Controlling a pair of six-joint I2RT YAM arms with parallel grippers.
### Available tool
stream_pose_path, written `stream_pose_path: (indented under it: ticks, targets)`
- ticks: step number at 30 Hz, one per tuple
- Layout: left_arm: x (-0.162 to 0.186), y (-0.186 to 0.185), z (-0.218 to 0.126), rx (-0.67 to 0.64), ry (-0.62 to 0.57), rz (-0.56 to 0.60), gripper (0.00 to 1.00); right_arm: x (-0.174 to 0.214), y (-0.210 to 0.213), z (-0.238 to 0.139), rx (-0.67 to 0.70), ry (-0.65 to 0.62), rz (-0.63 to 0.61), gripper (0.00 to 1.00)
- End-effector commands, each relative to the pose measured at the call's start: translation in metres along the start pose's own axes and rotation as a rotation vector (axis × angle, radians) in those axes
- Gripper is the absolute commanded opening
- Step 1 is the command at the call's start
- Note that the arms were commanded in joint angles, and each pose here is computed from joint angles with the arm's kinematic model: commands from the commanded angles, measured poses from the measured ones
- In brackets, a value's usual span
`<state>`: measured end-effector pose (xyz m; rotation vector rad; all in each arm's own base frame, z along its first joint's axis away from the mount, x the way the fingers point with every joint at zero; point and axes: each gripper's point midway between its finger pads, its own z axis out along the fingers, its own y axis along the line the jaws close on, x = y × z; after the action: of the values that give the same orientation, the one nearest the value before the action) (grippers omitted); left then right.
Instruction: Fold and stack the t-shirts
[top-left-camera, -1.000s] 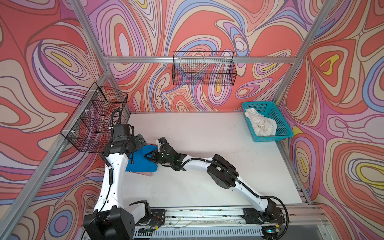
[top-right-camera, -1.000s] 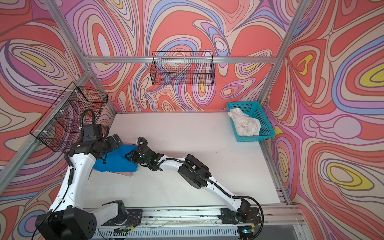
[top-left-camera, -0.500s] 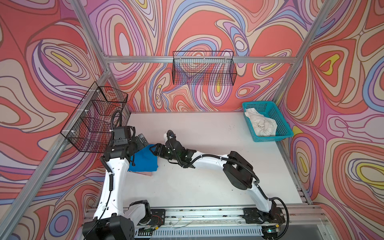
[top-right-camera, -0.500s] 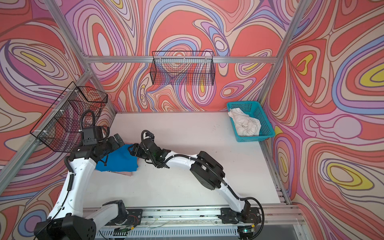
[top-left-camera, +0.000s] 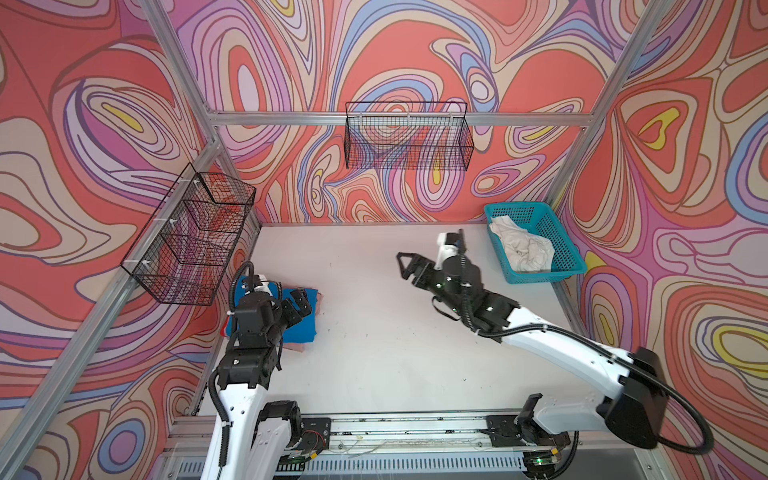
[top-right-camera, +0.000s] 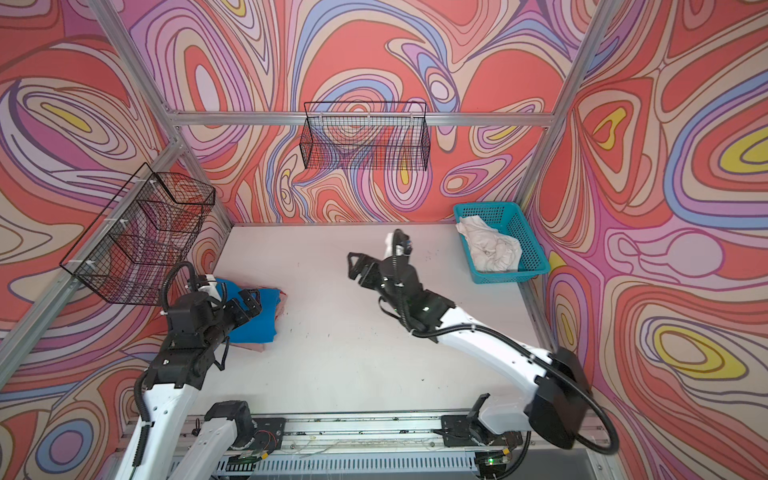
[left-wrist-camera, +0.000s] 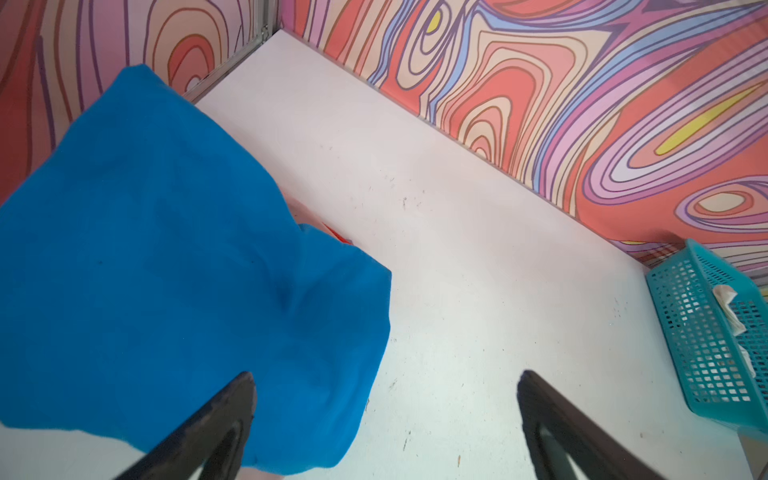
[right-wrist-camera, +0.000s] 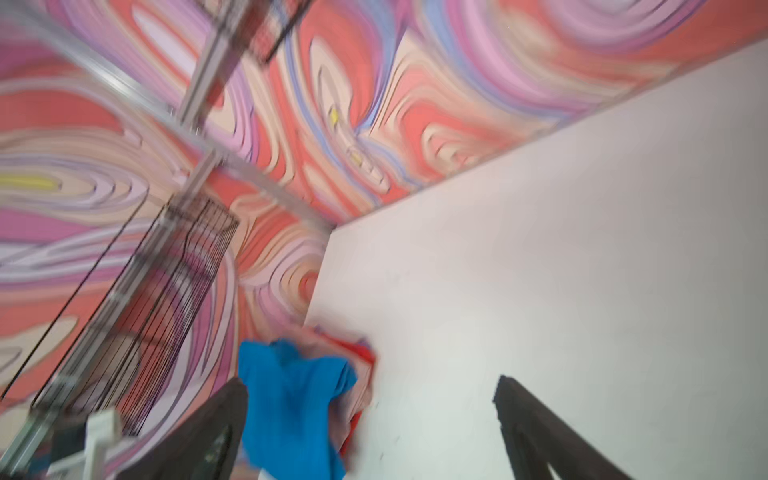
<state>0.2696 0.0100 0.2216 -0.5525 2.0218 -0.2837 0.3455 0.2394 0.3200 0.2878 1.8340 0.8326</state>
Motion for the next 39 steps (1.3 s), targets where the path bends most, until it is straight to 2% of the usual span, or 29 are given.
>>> stream_pose_path:
  ticks: [1, 3, 4, 7, 9, 13, 14, 16, 18, 22, 23, 27, 30, 31, 33, 34, 35, 36, 38, 39]
  targets:
    - [-0.014, -0.008, 0.011, 0.035, -0.09, 0.048, 1.0, -0.02, -0.082, -0.027, 0.249, -0.066, -0.263, 0.98]
    - [-0.009, -0.014, 0.018, 0.078, -0.088, 0.05, 1.0, -0.037, -0.12, -0.038, 0.379, -0.125, -0.407, 0.98]
    - [-0.005, -0.012, 0.024, 0.055, -0.078, 0.073, 1.0, -0.045, -0.146, -0.042, 0.476, -0.145, -0.467, 0.98]
    - [0.001, 0.014, 0.042, -0.116, -0.065, 0.155, 1.0, -0.065, -0.21, -0.052, 0.72, -0.229, -0.53, 0.98]
    - [0.002, 0.028, 0.055, -0.192, -0.064, 0.189, 1.0, -0.062, -0.223, -0.038, 0.696, -0.215, -0.519, 0.98]
    - [-0.006, 0.047, 0.075, -0.312, -0.131, 0.252, 1.0, -0.061, -0.271, -0.022, 0.804, -0.274, -0.58, 0.98]
    - [-0.011, 0.048, 0.08, -0.317, -0.169, 0.258, 1.0, -0.06, -0.283, -0.021, 0.808, -0.291, -0.556, 0.98]
    - [0.002, 0.06, 0.093, -0.343, -0.192, 0.287, 1.0, -0.051, -0.305, -0.021, 0.799, -0.315, -0.524, 0.98]
    - [0.003, 0.064, 0.102, -0.349, -0.231, 0.312, 1.0, -0.045, -0.32, -0.023, 0.833, -0.318, -0.564, 0.98]
    - [0.005, 0.059, 0.117, -0.294, -0.318, 0.336, 1.0, -0.034, -0.334, -0.025, 0.798, -0.393, -0.577, 0.98]
    - [0.004, 0.06, 0.119, -0.295, -0.334, 0.334, 1.0, -0.028, -0.333, -0.014, 0.768, -0.329, -0.589, 0.98]
    - [0.02, 0.053, 0.142, -0.268, -0.321, 0.398, 1.0, -0.029, -0.344, -0.002, 0.706, -0.275, -0.563, 0.98]
    - [0.027, 0.045, 0.154, -0.235, -0.239, 0.432, 1.0, -0.016, -0.342, 0.001, 0.61, -0.23, -0.566, 0.98]
    - [0.025, 0.046, 0.154, -0.224, -0.265, 0.429, 1.0, -0.016, -0.34, -0.004, 0.584, -0.278, -0.585, 0.98]
    - [0.032, 0.042, 0.158, -0.199, -0.216, 0.446, 1.0, -0.015, -0.345, -0.005, 0.609, -0.255, -0.556, 0.98]
    - [0.034, 0.038, 0.163, -0.18, -0.203, 0.457, 1.0, -0.02, -0.341, -0.007, 0.6, -0.293, -0.569, 0.98]
    - [0.038, 0.04, 0.165, -0.178, -0.218, 0.456, 1.0, -0.019, -0.341, -0.006, 0.598, -0.281, -0.566, 0.98]
    - [0.037, 0.036, 0.162, -0.165, -0.292, 0.482, 1.0, -0.019, -0.342, -0.009, 0.61, -0.285, -0.565, 0.98]
    - [0.046, 0.034, 0.168, -0.181, -0.197, 0.509, 1.0, -0.02, -0.342, -0.009, 0.609, -0.29, -0.564, 0.98]
    - [0.041, 0.038, 0.167, -0.178, -0.218, 0.479, 1.0, -0.019, -0.342, -0.009, 0.611, -0.289, -0.565, 0.98]
